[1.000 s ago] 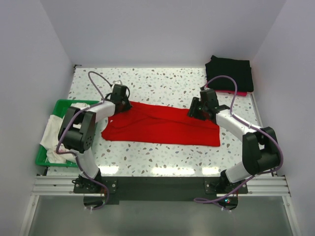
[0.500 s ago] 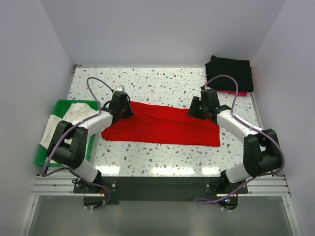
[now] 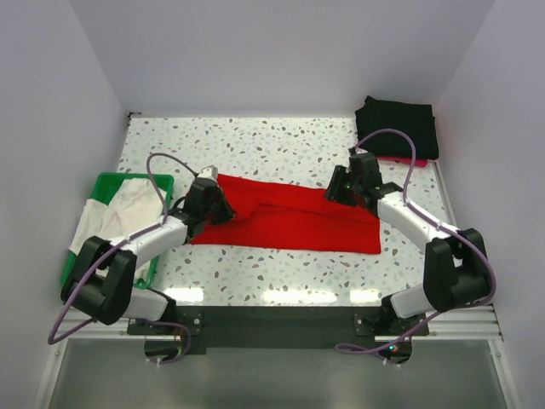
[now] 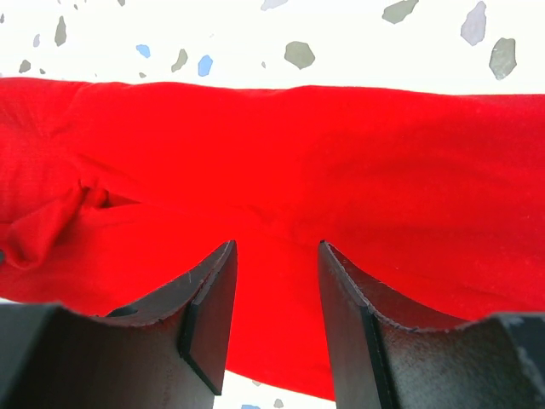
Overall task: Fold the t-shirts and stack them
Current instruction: Fold the tshirt
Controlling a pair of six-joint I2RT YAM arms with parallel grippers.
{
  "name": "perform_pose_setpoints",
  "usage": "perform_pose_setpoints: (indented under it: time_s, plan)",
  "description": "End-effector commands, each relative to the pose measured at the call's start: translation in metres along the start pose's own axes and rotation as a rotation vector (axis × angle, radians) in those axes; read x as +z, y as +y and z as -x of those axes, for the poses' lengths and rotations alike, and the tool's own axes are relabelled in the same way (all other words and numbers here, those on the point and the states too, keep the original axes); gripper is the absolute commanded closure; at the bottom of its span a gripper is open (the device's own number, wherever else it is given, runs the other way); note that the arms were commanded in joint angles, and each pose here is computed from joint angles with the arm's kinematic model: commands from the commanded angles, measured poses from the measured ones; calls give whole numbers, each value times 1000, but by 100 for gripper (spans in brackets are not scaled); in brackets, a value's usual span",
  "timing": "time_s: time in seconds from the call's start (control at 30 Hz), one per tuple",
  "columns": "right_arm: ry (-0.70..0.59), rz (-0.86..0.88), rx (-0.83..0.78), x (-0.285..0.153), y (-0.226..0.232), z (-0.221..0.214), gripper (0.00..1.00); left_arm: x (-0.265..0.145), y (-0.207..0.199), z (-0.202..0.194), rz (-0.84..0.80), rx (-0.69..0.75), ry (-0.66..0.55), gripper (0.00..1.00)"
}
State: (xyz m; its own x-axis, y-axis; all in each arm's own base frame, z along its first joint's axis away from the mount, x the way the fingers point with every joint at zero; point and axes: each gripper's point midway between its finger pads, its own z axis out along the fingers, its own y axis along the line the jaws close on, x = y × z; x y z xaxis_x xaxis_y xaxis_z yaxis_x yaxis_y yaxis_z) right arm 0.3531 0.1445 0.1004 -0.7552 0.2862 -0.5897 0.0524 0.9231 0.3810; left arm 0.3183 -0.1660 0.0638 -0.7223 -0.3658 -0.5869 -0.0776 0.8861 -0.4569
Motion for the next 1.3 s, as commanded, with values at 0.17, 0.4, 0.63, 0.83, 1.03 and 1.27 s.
perform_pose_setpoints:
  time_s: [0.17,0.4,0.63,0.83,1.03,1.27]
  plan:
    - [-48,15,-3,-10,3,8,53,-7,-21,-18,-121,-31,16,100]
    - [-49,9,-1,-11,1,6,53,-9,-24,-33,-152,-37,46,93]
    - [-46,4,-8,-13,0,6,53,-20,-28,-29,-177,-47,24,67]
    - [-31,-53,-33,-11,-9,7,53,-32,-28,-7,-126,-78,-43,62]
    - [3,-172,-78,-4,-24,16,53,-16,2,10,106,-193,-101,77]
    - [69,-325,-126,21,-49,16,52,20,24,13,235,-308,-83,79]
